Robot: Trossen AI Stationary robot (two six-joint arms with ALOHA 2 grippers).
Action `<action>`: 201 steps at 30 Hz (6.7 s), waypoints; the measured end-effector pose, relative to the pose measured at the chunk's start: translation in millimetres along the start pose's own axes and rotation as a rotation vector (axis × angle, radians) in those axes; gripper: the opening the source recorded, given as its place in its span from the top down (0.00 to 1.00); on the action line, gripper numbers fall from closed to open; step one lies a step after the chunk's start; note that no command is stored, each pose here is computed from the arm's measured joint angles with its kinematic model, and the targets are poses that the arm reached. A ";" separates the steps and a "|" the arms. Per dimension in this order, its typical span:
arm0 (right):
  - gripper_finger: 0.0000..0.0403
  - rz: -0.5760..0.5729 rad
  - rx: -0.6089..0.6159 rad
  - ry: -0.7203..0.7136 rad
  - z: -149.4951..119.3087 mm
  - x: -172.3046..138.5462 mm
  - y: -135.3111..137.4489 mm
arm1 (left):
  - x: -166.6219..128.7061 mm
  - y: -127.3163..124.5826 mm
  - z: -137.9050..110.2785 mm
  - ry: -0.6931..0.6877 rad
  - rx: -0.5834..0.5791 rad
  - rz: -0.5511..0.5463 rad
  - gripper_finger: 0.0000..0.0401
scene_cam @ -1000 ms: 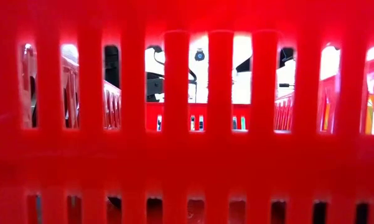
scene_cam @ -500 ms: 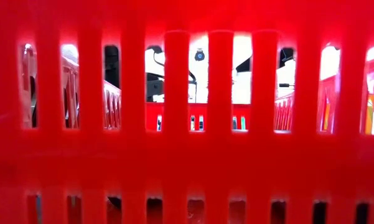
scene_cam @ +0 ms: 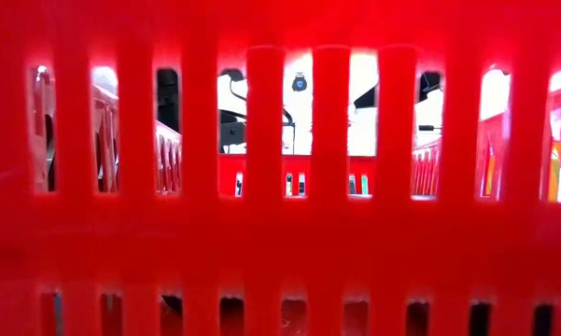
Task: Pick & Place Travel size toiletries
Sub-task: Put the blue shave cream into the red bin
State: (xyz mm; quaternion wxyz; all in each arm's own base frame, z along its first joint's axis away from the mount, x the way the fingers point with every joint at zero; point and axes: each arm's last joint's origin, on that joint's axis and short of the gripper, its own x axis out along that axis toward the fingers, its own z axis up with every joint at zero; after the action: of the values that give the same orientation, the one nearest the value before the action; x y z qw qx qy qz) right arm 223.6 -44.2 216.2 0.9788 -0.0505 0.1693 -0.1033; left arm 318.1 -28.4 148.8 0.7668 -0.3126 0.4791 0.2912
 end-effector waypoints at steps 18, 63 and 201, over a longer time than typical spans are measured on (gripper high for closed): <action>0.98 0.000 0.000 0.000 0.0 0.0 -0.1 | -21.2 -2.4 4.9 -0.031 -0.008 -0.074 0.66; 0.86 0.203 0.293 -0.300 30.0 -5.3 6.9 | -100.4 -17.4 48.2 -0.780 0.338 -0.069 0.66; 0.99 0.635 0.288 -0.041 33.1 19.3 177.9 | -159.6 4.7 29.6 -0.699 0.405 -0.235 0.42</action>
State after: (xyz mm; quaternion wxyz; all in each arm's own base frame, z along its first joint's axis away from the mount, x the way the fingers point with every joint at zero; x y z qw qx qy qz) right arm 285.6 126.9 217.2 0.9623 0.1415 0.1406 0.1847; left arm 271.6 -26.4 304.4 0.9571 -0.0906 0.1988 0.1901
